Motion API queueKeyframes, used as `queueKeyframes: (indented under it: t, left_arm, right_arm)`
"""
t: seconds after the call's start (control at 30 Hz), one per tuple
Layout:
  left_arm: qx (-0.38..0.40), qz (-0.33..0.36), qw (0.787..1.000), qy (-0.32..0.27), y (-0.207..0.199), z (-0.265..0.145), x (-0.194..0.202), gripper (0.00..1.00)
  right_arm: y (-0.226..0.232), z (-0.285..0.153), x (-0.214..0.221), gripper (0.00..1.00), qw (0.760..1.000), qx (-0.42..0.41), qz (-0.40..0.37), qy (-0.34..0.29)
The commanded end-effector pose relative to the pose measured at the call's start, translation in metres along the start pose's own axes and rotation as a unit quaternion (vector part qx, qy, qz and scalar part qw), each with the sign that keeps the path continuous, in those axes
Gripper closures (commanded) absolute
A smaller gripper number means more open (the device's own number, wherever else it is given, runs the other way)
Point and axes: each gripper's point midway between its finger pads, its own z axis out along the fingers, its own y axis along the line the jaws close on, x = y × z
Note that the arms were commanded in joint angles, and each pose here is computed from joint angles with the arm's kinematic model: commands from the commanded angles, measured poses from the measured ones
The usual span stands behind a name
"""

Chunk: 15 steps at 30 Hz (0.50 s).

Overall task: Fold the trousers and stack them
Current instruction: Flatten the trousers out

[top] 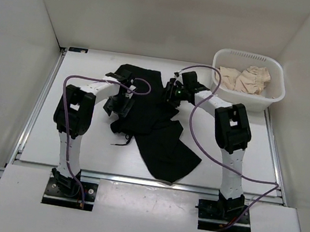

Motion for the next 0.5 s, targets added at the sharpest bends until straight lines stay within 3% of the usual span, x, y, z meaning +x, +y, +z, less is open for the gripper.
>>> queueKeyframes:
  t: [0.0,0.07,0.1,0.23,0.37,0.47]
  left_arm:
    - [0.035,0.0,0.999,-0.012,-0.012,-0.012,-0.003,0.26]
    - [0.03,0.0,0.999,-0.011,-0.01,-0.015,-0.001,0.31]
    - [0.03,0.001,1.0,-0.007,-0.01,-0.017,0.003,0.42]
    - [0.015,-0.001,1.0,-0.024,-0.003,-0.032,0.0,0.86]
    - [-0.027,-0.009,0.996,-0.08,0.016,-0.074,-0.008,0.86]
    - [-0.053,-0.047,0.985,-0.158,0.048,-0.127,-0.03,0.83]
  right_arm:
    - [0.028,0.018,-0.004,0.64,0.999,-0.044,0.003,0.002]
    - [0.044,0.018,0.003,0.94,0.998,-0.057,-0.013,0.011]
    - [0.056,0.007,-0.006,1.0,0.998,-0.063,-0.026,0.001]
    - [0.129,-0.052,-0.048,1.0,0.986,-0.103,-0.118,-0.062]
    - [0.224,-0.149,-0.091,1.0,0.946,-0.153,-0.229,-0.169]
    - [0.24,-0.214,-0.128,1.0,0.931,-0.133,-0.228,-0.252]
